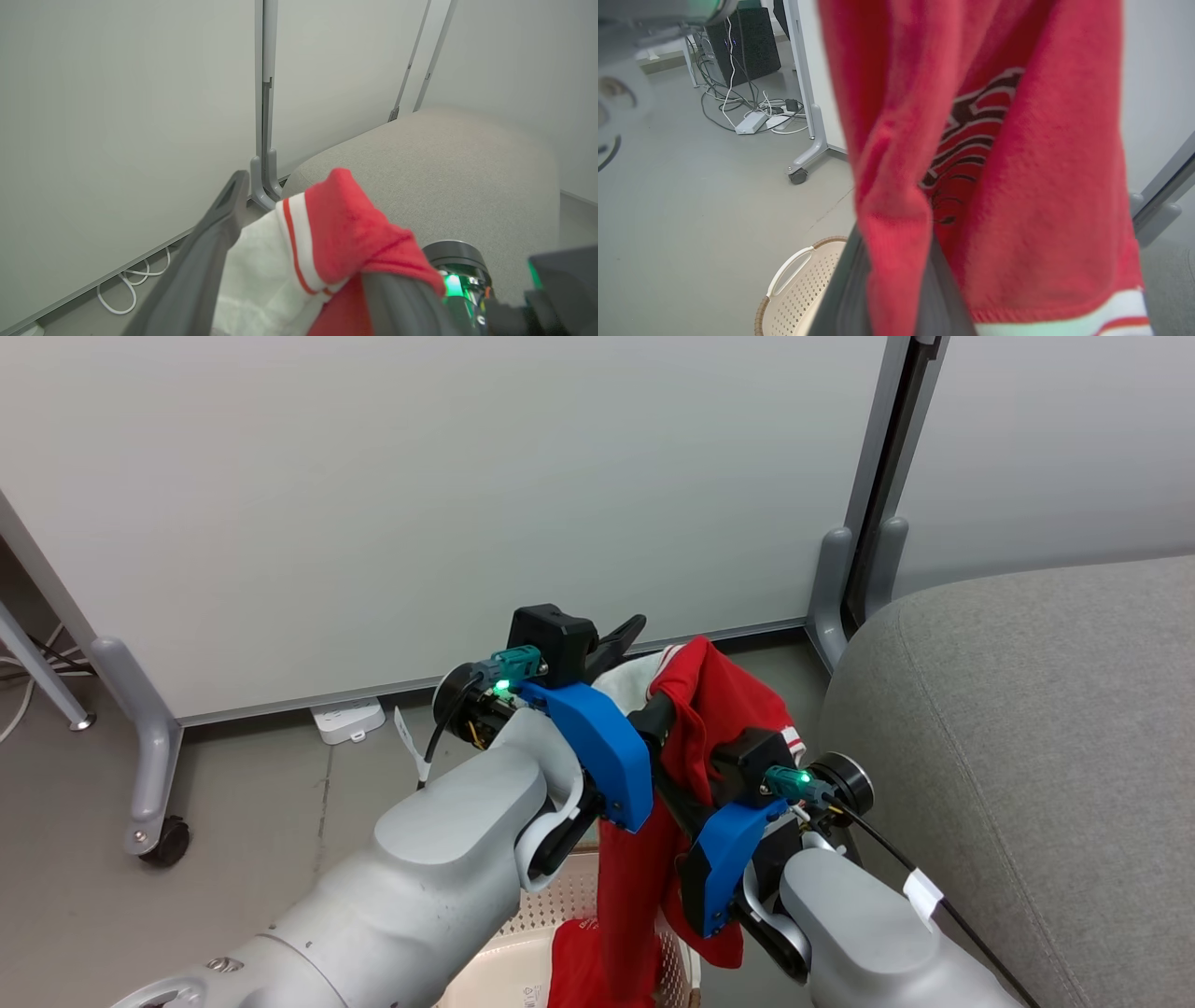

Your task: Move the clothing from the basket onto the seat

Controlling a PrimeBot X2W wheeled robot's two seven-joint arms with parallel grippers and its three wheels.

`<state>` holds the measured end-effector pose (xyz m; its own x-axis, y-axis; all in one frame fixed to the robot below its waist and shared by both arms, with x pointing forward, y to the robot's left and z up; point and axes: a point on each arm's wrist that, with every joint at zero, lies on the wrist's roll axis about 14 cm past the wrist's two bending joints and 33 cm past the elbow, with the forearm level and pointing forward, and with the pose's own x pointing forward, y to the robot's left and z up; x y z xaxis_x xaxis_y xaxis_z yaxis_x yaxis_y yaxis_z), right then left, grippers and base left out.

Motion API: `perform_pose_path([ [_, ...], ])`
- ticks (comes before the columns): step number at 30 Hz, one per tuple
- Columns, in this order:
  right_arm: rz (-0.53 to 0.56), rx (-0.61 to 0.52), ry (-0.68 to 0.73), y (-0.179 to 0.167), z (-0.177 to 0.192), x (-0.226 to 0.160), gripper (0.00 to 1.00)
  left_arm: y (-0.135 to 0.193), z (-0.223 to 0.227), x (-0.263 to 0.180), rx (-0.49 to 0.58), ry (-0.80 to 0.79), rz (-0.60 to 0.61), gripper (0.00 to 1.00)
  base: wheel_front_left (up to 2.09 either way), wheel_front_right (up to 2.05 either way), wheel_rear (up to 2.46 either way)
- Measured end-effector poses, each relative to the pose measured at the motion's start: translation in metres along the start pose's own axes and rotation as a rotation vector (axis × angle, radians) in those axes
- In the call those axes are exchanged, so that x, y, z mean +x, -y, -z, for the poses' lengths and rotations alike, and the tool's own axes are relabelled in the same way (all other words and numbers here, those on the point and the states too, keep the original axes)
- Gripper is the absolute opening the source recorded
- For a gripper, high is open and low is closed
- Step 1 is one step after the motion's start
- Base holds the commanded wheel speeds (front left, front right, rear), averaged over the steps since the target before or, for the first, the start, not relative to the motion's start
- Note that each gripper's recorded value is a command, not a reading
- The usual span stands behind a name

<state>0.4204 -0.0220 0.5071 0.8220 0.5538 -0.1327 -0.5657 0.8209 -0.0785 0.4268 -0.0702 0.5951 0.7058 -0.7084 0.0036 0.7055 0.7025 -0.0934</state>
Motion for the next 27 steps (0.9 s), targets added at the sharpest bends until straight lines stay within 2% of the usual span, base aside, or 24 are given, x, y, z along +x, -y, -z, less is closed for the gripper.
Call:
perform_pose_path([
  [12, 0.030, 0.007, 0.008, 0.009, 0.000, -0.002, 0.00, -0.002, -0.004, -0.009, -0.020, 0.062, 0.003, 1.00, 0.00, 0.00, 0.00],
  [19, 0.061, 0.009, 0.004, 0.019, 0.002, -0.004, 0.00, -0.019, 0.020, -0.041, -0.058, 0.090, -0.066, 1.00, 0.00, 0.00, 0.00],
  [27, 0.084, 0.010, 0.012, 0.026, 0.001, -0.004, 0.00, -0.023, 0.042, -0.079, -0.062, 0.120, -0.109, 1.00, 0.00, 0.00, 0.00],
])
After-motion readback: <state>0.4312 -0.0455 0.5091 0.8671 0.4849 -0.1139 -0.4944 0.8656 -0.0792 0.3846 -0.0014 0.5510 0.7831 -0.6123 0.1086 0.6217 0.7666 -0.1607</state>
